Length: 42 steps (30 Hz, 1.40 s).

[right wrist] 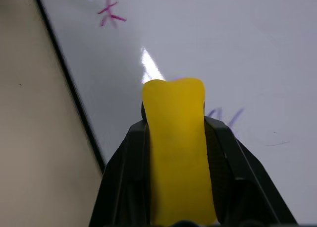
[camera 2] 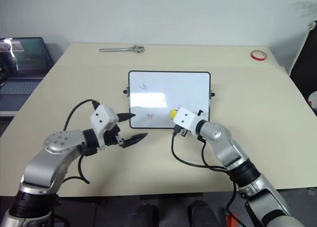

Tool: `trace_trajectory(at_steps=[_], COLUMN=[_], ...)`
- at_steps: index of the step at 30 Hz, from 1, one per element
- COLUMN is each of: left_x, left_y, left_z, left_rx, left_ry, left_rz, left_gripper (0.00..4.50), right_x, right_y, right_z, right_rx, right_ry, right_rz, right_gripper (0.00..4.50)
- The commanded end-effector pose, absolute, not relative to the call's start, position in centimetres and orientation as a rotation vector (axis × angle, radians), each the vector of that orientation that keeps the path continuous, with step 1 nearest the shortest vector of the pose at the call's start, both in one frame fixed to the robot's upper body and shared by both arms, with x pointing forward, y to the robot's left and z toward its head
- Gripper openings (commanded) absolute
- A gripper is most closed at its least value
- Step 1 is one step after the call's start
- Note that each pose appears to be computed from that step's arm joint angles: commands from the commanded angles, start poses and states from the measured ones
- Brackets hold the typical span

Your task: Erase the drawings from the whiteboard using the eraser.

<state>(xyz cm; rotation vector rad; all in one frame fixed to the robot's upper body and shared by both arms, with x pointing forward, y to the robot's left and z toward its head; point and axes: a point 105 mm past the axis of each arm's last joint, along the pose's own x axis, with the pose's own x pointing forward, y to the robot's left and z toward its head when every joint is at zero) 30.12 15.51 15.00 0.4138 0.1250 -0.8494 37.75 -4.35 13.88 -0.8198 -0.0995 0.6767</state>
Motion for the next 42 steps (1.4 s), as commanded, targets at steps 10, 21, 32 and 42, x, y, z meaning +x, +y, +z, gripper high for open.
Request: trace_trajectory(at_steps=[10,21,32,42], left_x=[29.9,29.9,29.8,29.8], left_y=[15.0,14.9,15.0,14.4], left_z=[16.5,16.5,16.1,16.3], left_rx=[0.445,0.448,0.442,0.442], left_ry=[0.068,0.070,0.076,0.073], left_rz=[-0.858,-0.870,-0.869,-0.878], left_gripper=[4.50,4.50,4.50,4.50], right_x=[37.5,40.2,38.5,38.1], right_y=[-7.5,-9.2,-9.3,-9.8], right_z=[9.5,14.2,10.8,10.3], right_rx=[-0.927,-0.930,-1.030,-1.087], right_ry=[0.137,-0.029,0.097,0.114], right_rz=[0.756,0.515,0.651,0.704], right_gripper=[1.12,1.12,1.12,1.12])
